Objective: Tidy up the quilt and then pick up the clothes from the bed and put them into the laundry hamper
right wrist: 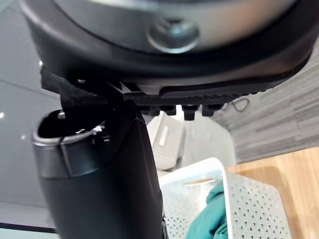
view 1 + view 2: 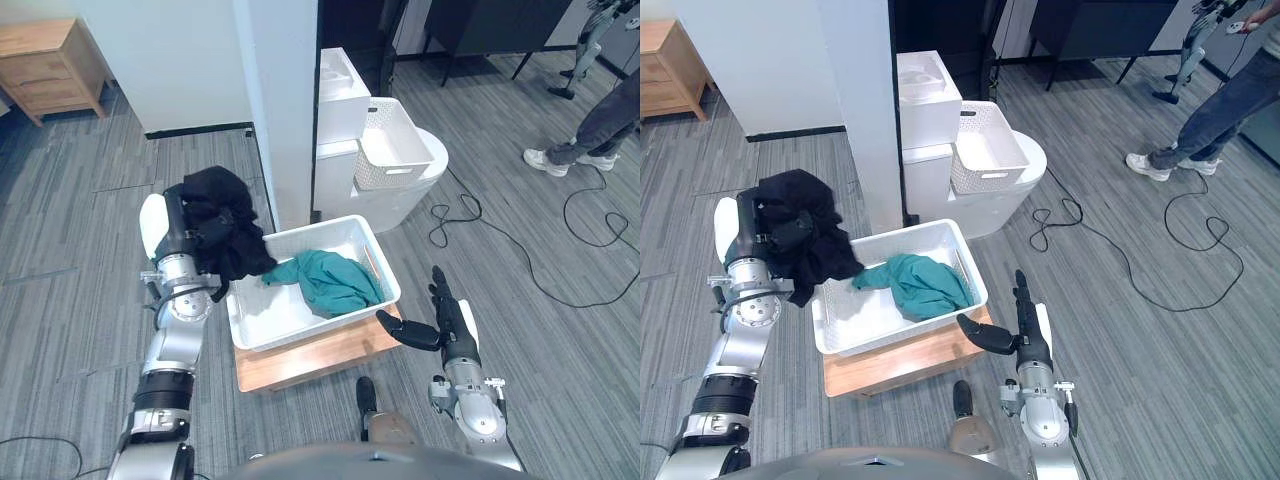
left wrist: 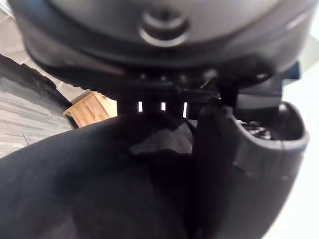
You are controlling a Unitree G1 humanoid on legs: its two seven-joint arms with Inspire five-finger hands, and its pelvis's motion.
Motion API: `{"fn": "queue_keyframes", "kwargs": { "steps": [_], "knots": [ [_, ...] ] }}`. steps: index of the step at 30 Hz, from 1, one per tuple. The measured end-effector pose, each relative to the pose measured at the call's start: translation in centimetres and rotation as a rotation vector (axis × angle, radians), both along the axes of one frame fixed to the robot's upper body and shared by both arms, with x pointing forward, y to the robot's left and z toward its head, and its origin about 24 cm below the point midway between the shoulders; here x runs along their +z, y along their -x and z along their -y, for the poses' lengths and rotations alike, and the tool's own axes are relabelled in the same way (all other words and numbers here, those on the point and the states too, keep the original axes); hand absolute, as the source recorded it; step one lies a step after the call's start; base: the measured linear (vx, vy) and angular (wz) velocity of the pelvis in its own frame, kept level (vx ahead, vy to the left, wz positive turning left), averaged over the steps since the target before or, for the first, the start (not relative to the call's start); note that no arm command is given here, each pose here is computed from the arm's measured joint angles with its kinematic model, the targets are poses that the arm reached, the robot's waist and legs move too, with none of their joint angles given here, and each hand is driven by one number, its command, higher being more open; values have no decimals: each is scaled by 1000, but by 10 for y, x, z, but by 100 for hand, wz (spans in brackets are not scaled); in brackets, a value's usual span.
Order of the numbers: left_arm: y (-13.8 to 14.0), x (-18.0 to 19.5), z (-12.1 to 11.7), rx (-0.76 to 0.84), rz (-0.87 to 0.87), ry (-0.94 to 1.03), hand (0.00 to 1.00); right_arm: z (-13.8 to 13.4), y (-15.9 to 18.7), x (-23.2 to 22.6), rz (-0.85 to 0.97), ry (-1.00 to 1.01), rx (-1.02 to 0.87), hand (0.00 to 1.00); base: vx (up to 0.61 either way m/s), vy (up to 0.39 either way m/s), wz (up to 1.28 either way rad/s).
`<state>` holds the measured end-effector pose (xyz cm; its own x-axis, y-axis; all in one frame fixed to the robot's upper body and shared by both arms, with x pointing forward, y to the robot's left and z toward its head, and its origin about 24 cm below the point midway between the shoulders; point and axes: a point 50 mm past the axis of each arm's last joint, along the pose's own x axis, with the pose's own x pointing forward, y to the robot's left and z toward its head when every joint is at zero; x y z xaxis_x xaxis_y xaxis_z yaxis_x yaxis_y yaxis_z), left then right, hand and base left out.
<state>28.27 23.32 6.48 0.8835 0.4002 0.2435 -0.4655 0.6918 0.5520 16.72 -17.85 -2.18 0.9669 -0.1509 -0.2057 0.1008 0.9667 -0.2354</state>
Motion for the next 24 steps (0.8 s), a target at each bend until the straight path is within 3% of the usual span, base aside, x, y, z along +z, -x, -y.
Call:
{"fn": "queue_keyframes", "kwargs": {
  "steps": [4, 14, 17, 18, 24],
  "knots": [
    [-1, -1, 8, -16, 5, 19, 0, -5, 1, -1, -5, -7, 13, 100, -58, -3, -6],
    [14, -28, 78, -267, -86, 126, 0, -14, 3, -3, -8, -41, -2, 100, -81, -16, 0],
    [16, -33, 88, -313, -116, 125, 0, -18, 3, -3, -9, -45, 8, 100, -97, -25, -1],
    [16, -34, 89, -317, -120, 125, 100, -18, 3, -3, -9, -46, 10, 100, -105, -36, -6],
    [2, -57, 94, -343, -236, 82, 100, -23, -1, -5, -11, -51, 34, 100, -71, -35, -13]
  ]
}}
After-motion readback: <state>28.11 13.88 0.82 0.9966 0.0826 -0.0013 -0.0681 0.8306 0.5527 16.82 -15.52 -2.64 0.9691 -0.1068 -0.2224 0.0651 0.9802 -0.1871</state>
